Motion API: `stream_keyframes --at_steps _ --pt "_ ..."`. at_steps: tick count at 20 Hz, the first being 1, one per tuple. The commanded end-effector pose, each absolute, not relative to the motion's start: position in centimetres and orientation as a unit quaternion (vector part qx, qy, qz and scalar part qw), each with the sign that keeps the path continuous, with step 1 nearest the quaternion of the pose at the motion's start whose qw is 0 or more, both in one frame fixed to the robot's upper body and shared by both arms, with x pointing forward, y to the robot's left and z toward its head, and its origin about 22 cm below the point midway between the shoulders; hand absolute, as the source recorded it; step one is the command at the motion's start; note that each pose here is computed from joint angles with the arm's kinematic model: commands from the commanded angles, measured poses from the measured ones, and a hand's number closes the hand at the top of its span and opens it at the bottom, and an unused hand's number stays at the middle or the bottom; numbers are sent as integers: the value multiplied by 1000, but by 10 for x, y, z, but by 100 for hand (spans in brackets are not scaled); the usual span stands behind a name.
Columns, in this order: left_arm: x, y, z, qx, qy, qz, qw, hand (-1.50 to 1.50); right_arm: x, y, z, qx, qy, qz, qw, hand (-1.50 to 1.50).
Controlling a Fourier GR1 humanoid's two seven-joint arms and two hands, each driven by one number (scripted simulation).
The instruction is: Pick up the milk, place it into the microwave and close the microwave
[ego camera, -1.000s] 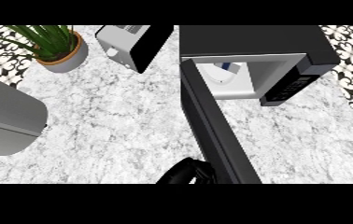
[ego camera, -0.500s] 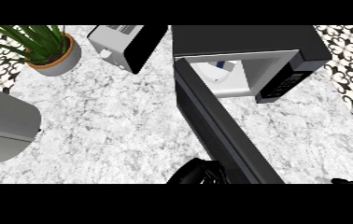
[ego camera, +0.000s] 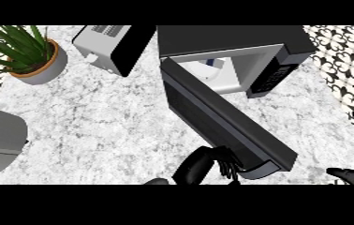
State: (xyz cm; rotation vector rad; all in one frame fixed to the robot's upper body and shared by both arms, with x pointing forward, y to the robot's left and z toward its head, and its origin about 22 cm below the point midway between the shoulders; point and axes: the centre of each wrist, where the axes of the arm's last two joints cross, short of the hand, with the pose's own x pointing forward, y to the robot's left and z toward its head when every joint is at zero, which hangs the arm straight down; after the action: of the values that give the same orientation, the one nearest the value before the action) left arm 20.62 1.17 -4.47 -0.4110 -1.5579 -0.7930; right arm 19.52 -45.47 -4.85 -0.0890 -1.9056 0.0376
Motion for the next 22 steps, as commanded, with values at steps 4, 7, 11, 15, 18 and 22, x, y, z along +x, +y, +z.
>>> stream_keyframes --at_steps 4,7,11,15,18,22 --pt "233 -6 -15 -174 -704 -318 611 150 216 -448 -27 41 -837 47 543 -150" --pt "246 -12 2 -159 -743 -303 575 150 222 -440 -24 53 -836 54 544 -150" --pt "266 -16 17 -139 -758 -289 568 150 238 -436 -5 63 -839 76 536 -150" --pt "284 -18 31 -120 -769 -275 565 150 247 -436 12 70 -852 77 514 -150" --pt "294 -21 42 -118 -772 -271 563 150 255 -433 21 77 -853 87 509 -150" --pt "308 -24 55 -103 -780 -265 557 150 269 -424 34 101 -858 90 495 -150"
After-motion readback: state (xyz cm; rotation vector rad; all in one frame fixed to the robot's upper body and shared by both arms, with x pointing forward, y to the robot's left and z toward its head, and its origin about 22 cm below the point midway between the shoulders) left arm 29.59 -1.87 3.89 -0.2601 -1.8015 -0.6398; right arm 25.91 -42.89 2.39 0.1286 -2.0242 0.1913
